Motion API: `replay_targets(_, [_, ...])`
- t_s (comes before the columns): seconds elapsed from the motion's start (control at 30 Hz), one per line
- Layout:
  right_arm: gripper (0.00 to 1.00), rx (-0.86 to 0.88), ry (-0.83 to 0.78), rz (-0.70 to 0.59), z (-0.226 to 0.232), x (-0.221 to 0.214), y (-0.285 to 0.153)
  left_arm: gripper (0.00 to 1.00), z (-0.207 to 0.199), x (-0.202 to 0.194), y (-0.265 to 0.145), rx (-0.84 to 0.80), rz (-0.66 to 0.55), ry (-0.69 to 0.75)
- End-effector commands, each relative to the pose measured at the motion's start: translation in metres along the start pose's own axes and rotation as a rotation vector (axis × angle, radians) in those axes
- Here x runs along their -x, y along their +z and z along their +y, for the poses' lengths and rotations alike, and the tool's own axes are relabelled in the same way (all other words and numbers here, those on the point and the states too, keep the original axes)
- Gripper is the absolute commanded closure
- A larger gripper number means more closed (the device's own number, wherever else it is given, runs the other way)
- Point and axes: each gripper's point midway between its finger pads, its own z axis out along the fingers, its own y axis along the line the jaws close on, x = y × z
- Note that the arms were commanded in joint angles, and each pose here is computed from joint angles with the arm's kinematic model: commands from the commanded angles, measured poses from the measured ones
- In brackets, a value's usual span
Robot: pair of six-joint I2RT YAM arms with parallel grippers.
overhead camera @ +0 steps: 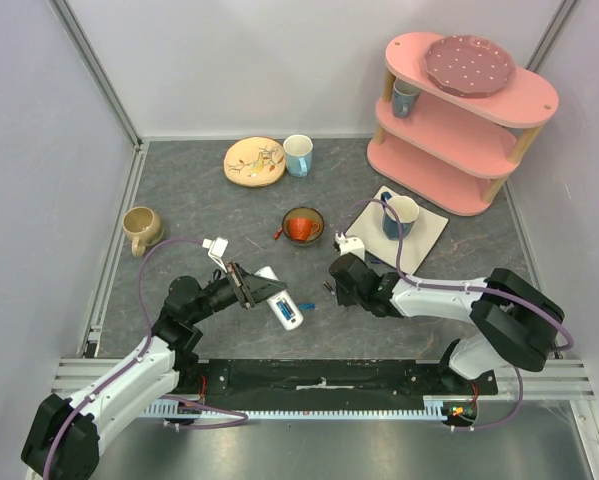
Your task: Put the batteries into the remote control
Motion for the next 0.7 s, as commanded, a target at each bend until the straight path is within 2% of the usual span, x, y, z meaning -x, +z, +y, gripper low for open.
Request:
replay_targets(0.0, [1.00,-0.063,-0.022,-0.020,-0.014,0.018,0.007,0.98,-0.012,0.012,0.002,-0.027,-0.026,0.046])
replay_targets(0.13, [1.00,-0.064,-0.051,-0.028,-0.018,0.032,0.006,0.98,-0.010,0.012,0.003,-0.024,-0.030,0.043])
replay_targets(0.23, [0.95,-0.045,-0.087,-0.036,-0.016,0.041,0.003,0.98,-0.009,0.012,0.003,-0.024,-0.032,0.038])
replay_targets(0.33, [0.76,0.068,-0.134,-0.065,0.003,0.053,-0.007,0.98,-0.009,0.011,0.003,-0.028,-0.034,0.037])
replay_targets(0.37, [0.64,0.091,-0.141,-0.074,0.007,0.055,-0.010,0.98,-0.009,0.011,0.003,-0.028,-0.034,0.037])
replay_targets(0.47, [0.46,0.133,-0.174,-0.094,0.012,0.062,-0.019,0.98,-0.009,0.011,0.002,-0.029,-0.038,0.038])
replay_targets(0.53, [0.40,0.117,-0.219,-0.070,0.008,0.060,-0.018,0.98,-0.009,0.011,0.002,-0.027,-0.038,0.036])
replay_targets(0.67, [0.36,0.065,-0.271,-0.009,-0.009,0.053,-0.008,0.98,-0.010,0.011,0.002,-0.031,-0.036,0.035])
